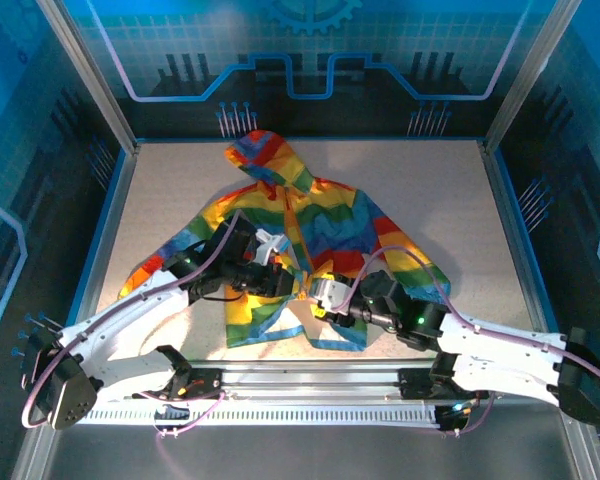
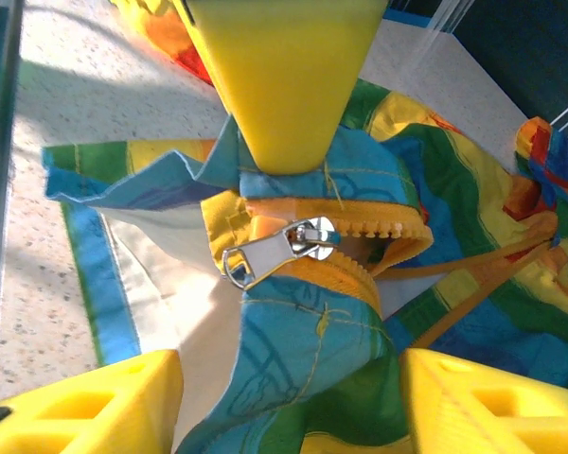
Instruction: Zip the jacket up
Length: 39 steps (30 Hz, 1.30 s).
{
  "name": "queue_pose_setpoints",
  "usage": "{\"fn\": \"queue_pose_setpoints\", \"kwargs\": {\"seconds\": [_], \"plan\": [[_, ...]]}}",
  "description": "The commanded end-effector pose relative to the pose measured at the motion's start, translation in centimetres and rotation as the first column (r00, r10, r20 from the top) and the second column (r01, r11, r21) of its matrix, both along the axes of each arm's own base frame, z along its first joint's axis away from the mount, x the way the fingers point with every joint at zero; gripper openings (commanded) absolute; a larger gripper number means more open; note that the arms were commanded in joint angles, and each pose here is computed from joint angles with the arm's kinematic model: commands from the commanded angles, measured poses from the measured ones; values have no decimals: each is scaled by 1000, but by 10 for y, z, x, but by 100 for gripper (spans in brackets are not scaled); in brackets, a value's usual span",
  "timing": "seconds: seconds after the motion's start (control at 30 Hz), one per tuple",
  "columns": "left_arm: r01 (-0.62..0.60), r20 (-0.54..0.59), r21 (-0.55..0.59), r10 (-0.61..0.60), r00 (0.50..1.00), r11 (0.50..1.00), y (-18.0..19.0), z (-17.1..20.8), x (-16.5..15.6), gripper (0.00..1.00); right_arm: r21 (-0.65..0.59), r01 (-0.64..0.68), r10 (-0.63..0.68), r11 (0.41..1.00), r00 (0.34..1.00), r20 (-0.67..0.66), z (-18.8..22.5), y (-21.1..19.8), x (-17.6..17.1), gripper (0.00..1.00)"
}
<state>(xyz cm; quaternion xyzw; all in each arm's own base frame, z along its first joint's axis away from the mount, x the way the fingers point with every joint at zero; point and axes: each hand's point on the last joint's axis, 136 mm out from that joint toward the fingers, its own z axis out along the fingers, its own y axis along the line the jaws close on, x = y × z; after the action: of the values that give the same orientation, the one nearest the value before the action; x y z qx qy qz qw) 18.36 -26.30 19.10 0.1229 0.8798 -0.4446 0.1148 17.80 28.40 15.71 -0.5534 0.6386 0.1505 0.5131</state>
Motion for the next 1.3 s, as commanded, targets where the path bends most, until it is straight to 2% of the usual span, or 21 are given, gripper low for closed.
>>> {"fn": "queue_pose_setpoints", "kwargs": {"seconds": [0.0,0.27,0.57,0.7,0.83,0.93,1.03,1.17,1.27], "plan": [[11,-47,-51,-14,999,999,-5,13,-2,0,41,37,-42,999,990,134,18,7,14,39],[-8,-143,-65,-1,990,998,-7,5,-6,0,33,63,-69,997,971,231,19,25,21,0],[-93,-162,4,92,982,996,7,-6,-5,1,70,251,-260,965,927,270,27,16,41,0],[-145,-156,48,151,976,988,16,-11,-3,20,136,271,-297,953,924,239,32,10,40,0],[-198,-136,63,205,969,978,22,-9,2,42,130,254,-278,959,933,227,29,12,36,0],[-290,-113,59,295,949,955,32,0,8,49,129,241,-265,962,939,219,28,14,33,0],[-399,-93,-4,397,913,917,41,12,11,49,134,233,-257,963,944,205,28,16,31,0],[-506,-119,-65,497,860,860,50,11,8,37,135,232,-255,963,947,194,26,19,32,0],[-546,-158,-99,529,834,832,42,5,0,33,126,231,-252,965,949,190,24,21,32,0]]}}
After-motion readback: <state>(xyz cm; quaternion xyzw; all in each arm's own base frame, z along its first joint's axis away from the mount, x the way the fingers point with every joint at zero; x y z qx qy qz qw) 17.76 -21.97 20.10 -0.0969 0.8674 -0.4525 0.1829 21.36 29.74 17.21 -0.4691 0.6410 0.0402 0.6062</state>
